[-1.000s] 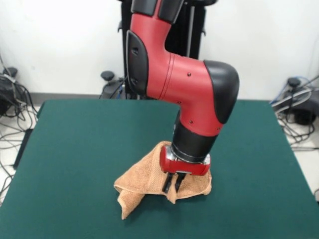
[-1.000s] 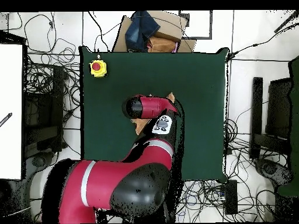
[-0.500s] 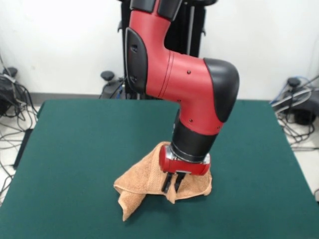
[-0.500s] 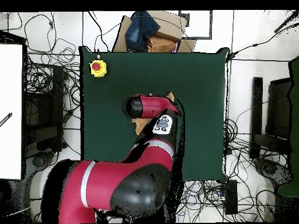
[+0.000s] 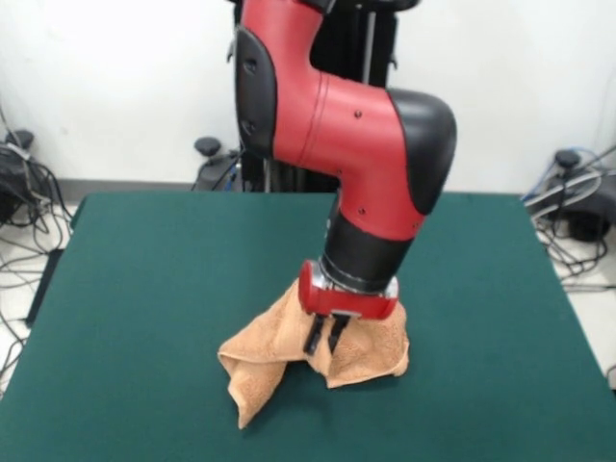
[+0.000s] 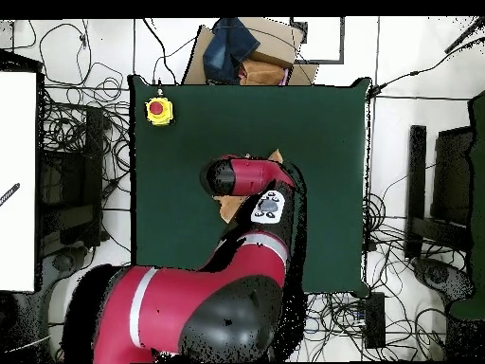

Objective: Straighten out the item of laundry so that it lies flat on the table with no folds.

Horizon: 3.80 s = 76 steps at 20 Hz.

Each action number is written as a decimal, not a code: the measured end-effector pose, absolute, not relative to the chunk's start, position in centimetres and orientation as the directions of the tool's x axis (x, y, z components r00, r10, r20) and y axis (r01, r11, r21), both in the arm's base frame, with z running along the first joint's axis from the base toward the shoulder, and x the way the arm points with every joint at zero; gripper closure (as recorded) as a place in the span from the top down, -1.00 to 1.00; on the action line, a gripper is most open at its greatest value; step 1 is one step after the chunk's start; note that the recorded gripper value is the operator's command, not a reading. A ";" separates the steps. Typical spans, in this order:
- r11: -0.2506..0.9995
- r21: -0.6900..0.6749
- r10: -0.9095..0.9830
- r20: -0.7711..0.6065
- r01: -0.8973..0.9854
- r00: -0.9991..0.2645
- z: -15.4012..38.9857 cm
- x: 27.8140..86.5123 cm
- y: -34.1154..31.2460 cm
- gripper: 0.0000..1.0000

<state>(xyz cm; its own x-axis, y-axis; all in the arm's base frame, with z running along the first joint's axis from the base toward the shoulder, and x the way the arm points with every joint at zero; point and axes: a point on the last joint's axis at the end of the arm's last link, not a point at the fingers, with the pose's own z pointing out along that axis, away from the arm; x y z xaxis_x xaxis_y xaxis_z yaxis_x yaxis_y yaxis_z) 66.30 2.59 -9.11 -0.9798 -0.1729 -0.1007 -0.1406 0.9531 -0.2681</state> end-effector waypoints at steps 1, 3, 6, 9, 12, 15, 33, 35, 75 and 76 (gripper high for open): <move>0.954 -0.266 -0.167 -0.099 -0.136 -0.981 -8.5 66.0 2.3 -1.00; 0.956 -0.263 -0.161 -0.096 -0.131 -0.982 -7.6 65.5 2.1 -1.00; 0.958 -0.257 -0.156 -0.089 -0.129 -0.984 -6.5 64.7 2.0 -1.00; 0.959 -0.249 -0.160 -0.075 -0.137 -0.984 -5.7 63.5 2.3 -1.00; 0.959 -0.245 -0.161 -0.064 -0.141 -0.985 -5.6 62.8 2.5 -1.00; 0.961 -0.237 -0.158 -0.052 -0.142 -0.986 -5.5 62.0 2.7 -1.00; 0.968 -0.209 -0.150 -0.046 -0.138 -0.988 -3.6 60.7 4.0 -1.00; 0.969 -0.207 -0.147 -0.048 -0.134 -0.988 -2.6 60.8 4.1 -1.00; 0.984 -0.147 -0.113 -0.080 -0.100 -0.990 15.5 60.4 7.1 -1.00; 0.984 -0.147 -0.113 -0.081 -0.100 -0.990 15.6 60.4 7.1 -1.00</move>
